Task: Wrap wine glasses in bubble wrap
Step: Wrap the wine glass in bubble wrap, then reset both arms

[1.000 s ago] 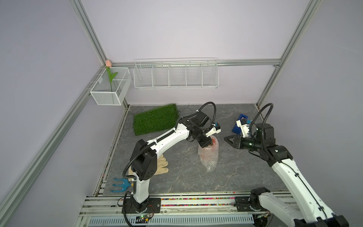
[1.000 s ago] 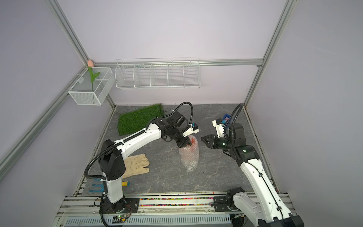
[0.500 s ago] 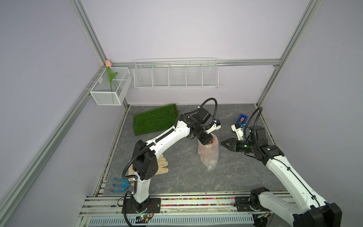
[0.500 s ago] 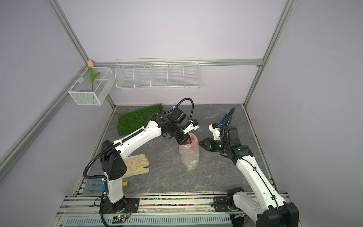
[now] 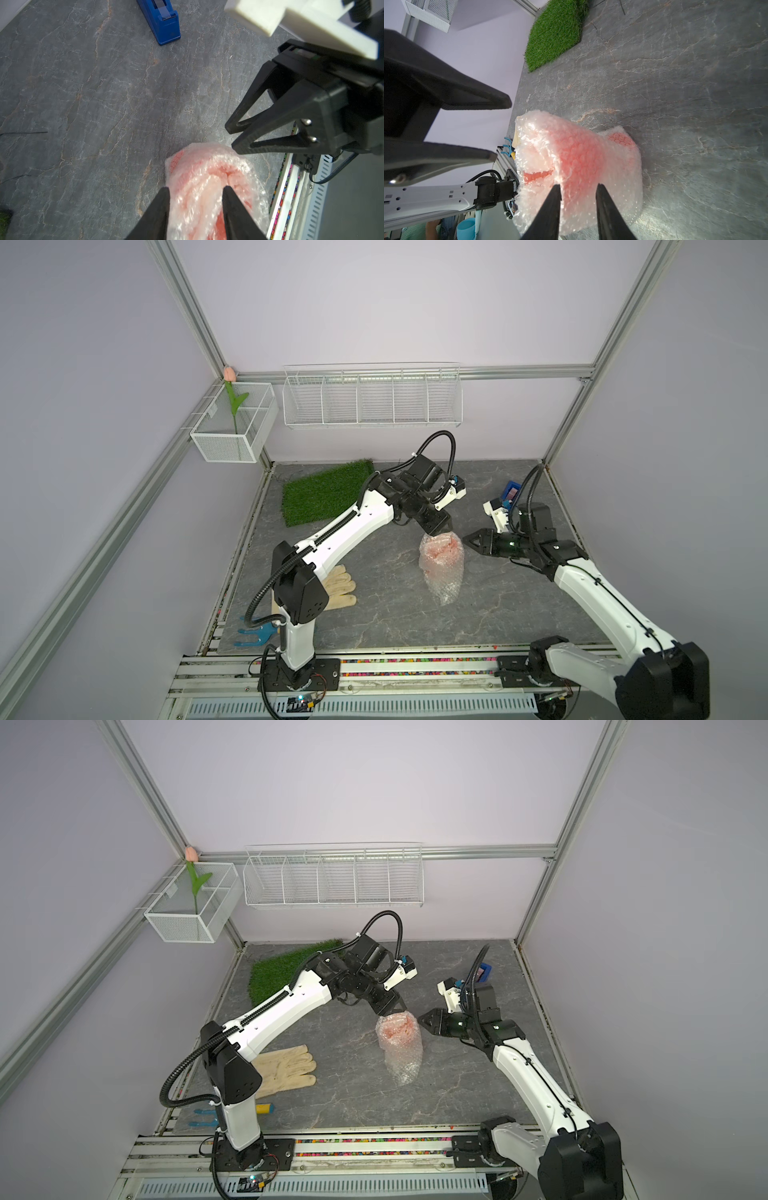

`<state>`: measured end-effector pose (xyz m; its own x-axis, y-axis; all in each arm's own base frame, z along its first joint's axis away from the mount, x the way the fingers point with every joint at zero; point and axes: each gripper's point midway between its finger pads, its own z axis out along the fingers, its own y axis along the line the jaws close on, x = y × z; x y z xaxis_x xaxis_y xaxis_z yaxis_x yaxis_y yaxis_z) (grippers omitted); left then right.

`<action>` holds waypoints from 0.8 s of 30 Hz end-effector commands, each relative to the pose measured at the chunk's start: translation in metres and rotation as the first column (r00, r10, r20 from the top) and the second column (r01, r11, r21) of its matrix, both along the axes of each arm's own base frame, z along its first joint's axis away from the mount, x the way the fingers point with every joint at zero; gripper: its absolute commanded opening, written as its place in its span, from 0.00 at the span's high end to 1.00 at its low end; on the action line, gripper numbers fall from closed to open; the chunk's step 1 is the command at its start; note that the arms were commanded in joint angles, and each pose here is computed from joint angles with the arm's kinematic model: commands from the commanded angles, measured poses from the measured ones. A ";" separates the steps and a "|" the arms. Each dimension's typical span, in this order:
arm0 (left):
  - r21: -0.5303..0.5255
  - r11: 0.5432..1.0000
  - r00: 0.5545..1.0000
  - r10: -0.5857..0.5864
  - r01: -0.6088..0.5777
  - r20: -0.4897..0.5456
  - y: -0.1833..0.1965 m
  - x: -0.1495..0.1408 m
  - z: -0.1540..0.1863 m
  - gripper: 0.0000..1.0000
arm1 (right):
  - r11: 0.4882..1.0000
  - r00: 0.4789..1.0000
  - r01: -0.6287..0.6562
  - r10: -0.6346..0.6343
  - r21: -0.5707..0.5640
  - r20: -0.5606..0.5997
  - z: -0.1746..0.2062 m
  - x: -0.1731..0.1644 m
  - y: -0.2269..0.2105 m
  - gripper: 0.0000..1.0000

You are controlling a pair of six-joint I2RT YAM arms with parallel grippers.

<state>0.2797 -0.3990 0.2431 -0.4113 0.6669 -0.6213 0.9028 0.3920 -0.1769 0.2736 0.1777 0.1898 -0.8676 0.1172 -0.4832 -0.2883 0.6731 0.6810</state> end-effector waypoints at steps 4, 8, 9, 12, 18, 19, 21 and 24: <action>-0.181 0.930 0.939 0.336 -0.319 0.073 0.054 0.055 0.050 0.50 | 0.992 0.995 0.064 -0.056 -0.104 0.079 0.009 0.013 -0.016 0.64; -0.339 0.690 0.674 0.715 -0.639 0.185 0.149 0.106 0.055 0.37 | 0.957 0.973 0.197 -0.164 -0.214 0.163 0.008 0.030 -0.049 0.51; -0.383 0.608 0.570 0.791 -0.695 0.221 0.180 0.114 0.052 0.28 | 0.950 0.962 0.220 -0.174 -0.223 0.210 0.021 0.038 -0.052 0.46; -0.449 0.416 0.317 0.906 -0.791 0.279 0.262 0.121 0.031 0.12 | 0.868 0.914 0.372 -0.279 -0.330 0.295 0.019 0.061 -0.093 0.32; -0.469 0.227 0.056 0.935 -0.853 0.351 0.376 0.117 -0.040 0.06 | 0.688 0.766 0.605 -0.365 -0.401 0.529 -0.009 0.089 -0.150 0.11; -0.473 0.183 -0.014 0.923 -0.862 0.384 0.395 0.112 -0.050 0.02 | 0.655 0.742 0.637 -0.380 -0.406 0.552 -0.016 0.091 -0.160 0.11; -0.479 0.150 -0.089 0.893 -0.865 0.441 0.418 0.103 -0.064 0.00 | 0.596 0.704 0.686 -0.398 -0.417 0.589 -0.025 0.094 -0.177 0.11; -0.496 0.142 -0.111 0.888 -0.856 0.447 0.431 0.096 -0.087 0.00 | 0.555 0.676 0.715 -0.395 -0.424 0.623 -0.038 0.098 -0.191 0.11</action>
